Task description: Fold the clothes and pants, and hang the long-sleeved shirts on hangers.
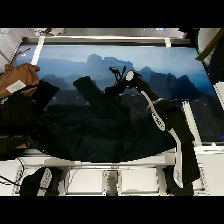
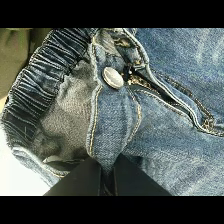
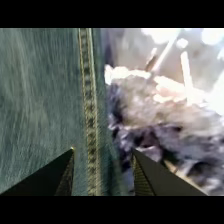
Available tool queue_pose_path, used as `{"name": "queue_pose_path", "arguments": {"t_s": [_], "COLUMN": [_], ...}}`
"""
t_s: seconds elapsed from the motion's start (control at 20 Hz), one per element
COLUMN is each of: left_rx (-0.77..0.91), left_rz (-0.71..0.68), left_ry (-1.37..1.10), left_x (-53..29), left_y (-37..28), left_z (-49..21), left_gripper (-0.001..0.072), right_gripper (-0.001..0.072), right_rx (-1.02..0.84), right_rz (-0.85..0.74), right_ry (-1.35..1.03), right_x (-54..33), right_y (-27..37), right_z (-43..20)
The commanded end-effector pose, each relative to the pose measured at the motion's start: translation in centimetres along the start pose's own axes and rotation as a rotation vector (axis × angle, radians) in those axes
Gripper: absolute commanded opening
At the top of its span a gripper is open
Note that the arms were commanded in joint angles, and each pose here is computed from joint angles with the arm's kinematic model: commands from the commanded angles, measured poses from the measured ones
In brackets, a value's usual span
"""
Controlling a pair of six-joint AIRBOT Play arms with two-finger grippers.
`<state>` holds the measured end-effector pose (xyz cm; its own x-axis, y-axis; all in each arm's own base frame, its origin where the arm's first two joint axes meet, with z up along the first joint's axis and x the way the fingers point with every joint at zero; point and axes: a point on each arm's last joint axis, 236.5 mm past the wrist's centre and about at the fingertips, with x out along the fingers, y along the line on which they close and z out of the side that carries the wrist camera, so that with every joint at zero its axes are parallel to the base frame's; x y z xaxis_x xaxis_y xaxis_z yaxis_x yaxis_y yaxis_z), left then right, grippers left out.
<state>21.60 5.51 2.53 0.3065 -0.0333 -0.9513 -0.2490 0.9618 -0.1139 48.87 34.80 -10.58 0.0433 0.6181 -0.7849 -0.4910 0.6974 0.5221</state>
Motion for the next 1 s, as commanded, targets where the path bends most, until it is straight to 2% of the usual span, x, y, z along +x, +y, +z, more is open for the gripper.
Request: {"name": "queue_pose_path", "arguments": {"t_s": [0.0,0.1,0.15,0.25,0.35,0.5,0.6,0.8,0.95], "left_rx": [0.000,0.000,0.000,0.000,0.000,0.000,-0.024,-0.082,-0.091], "left_rz": [0.000,0.000,0.000,0.000,0.001,0.008,0.015,0.024,0.021], "left_ry": [-0.001,-0.001,-0.001,-0.001,-0.001,-0.046,-0.100,-0.212,-0.215], "left_x": [0.0,0.0,0.0,0.0,0.0,0.0,-0.1,-0.6,-0.6], "left_y": [0.0,0.0,0.0,0.0,0.0,0.2,0.4,0.8,0.7], "left_z": [0.0,0.0,0.0,0.0,0.0,1.1,2.3,4.9,5.0], "left_gripper": [0.0024,0.0024,0.0024,0.0024,0.0024,0.0024,0.0024,0.0024,0.0024], "right_gripper": [0.0381,0.0368,0.0307,0.0093,0.0023,0.0023,0.0022,0.0023,0.0023], "right_rx": [-0.053,-0.106,-0.124,-0.134,-0.146,-0.153,-0.118,-0.031,0.038], "right_rz": [0.023,0.026,0.021,-0.005,-0.037,-0.141,-0.219,-0.331,-0.370], "right_ry": [0.052,0.042,0.018,-0.072,-0.170,-0.294,-0.327,-0.310,-0.269], "right_x": [1.5,2.3,2.6,2.0,-1.0,-9.8,-17.2,-30.7,-37.2], "right_y": [2.0,3.2,3.6,3.7,2.9,-0.2,-2.6,-4.9,-5.1], "right_z": [-1.4,-1.3,-0.7,1.6,4.8,8.3,8.6,4.5,0.1]}}
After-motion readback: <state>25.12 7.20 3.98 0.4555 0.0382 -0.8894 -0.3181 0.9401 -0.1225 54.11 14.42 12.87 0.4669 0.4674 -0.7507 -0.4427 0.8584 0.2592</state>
